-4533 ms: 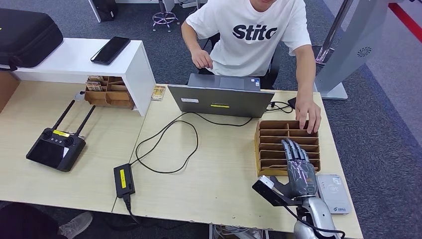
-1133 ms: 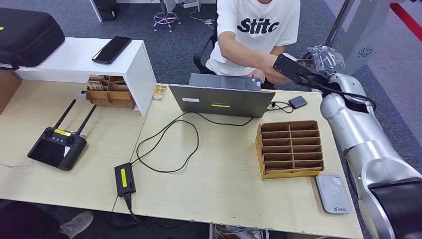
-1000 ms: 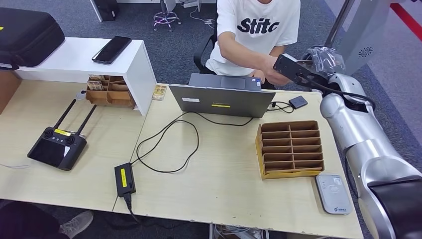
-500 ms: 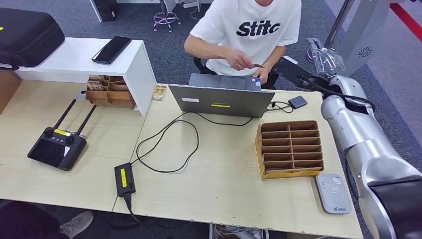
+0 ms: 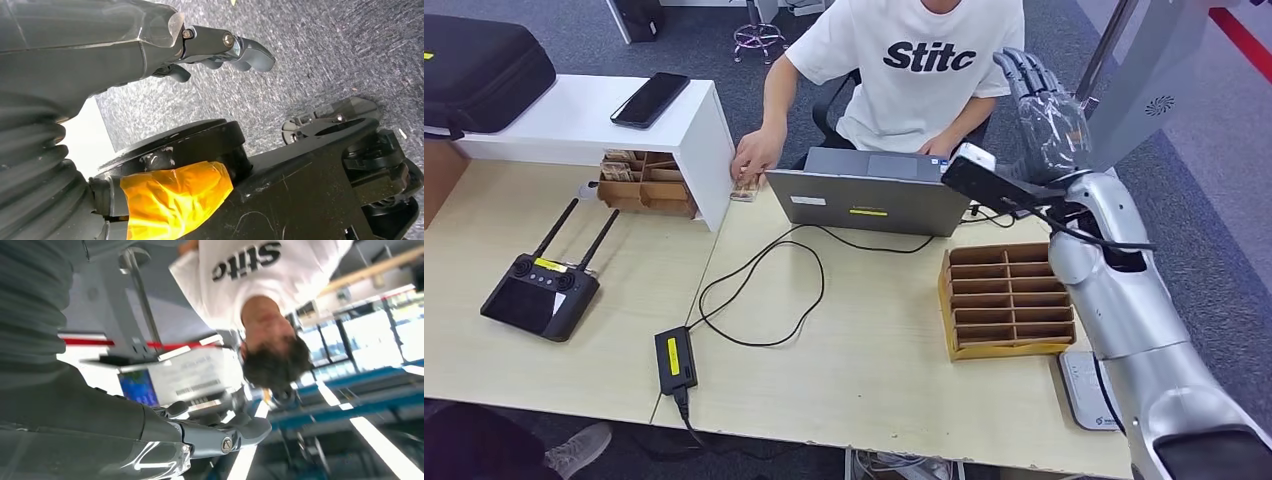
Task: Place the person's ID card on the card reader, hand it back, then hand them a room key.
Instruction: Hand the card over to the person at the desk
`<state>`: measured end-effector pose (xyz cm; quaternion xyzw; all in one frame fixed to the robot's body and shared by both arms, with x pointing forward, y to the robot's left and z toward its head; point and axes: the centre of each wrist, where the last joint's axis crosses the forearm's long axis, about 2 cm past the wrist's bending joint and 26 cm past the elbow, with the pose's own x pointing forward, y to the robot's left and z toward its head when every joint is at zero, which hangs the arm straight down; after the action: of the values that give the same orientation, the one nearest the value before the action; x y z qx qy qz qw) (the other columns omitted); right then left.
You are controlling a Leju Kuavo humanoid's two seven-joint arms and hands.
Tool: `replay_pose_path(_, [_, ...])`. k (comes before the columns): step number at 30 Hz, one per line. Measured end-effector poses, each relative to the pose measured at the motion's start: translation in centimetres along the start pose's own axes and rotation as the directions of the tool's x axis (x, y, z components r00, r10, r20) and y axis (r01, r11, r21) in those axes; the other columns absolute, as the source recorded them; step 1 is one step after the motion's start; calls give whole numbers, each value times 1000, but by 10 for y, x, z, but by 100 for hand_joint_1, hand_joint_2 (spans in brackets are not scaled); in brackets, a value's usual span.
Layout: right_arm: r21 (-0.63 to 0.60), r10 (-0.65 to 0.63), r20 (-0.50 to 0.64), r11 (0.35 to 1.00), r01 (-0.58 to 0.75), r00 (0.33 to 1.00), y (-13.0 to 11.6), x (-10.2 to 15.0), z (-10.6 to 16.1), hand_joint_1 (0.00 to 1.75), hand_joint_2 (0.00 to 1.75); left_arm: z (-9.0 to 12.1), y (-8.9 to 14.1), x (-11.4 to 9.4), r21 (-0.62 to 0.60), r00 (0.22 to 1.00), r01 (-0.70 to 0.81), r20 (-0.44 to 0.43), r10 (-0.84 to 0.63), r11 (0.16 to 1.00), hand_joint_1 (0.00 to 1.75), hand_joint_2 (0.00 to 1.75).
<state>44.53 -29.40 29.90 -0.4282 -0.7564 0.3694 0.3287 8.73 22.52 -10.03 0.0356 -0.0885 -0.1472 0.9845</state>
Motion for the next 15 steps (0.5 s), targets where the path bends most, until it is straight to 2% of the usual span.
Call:
replay_pose_path(3, [-99, 103, 78, 990, -96, 992, 2, 2, 59, 0, 175, 0, -2, -3, -1, 999, -32, 3, 32, 999, 0, 175])
replay_pose_path(9, [-264, 212, 110, 948, -177, 971, 3, 23, 213, 0, 175, 1, -5, -6, 13, 997, -76, -8, 76, 997, 0, 175])
replay_pose_path(12, [-305, 159, 75, 943, -129, 984, -10, 39, 261, 0, 175, 1, -6, -6, 21, 996, -86, -13, 86, 996, 0, 175])
replay_pose_path(15, [-369, 45, 22, 929, -33, 999, -22, 53, 288, 0, 175, 1, -7, -6, 28, 994, -104, -15, 104, 994, 0, 175])
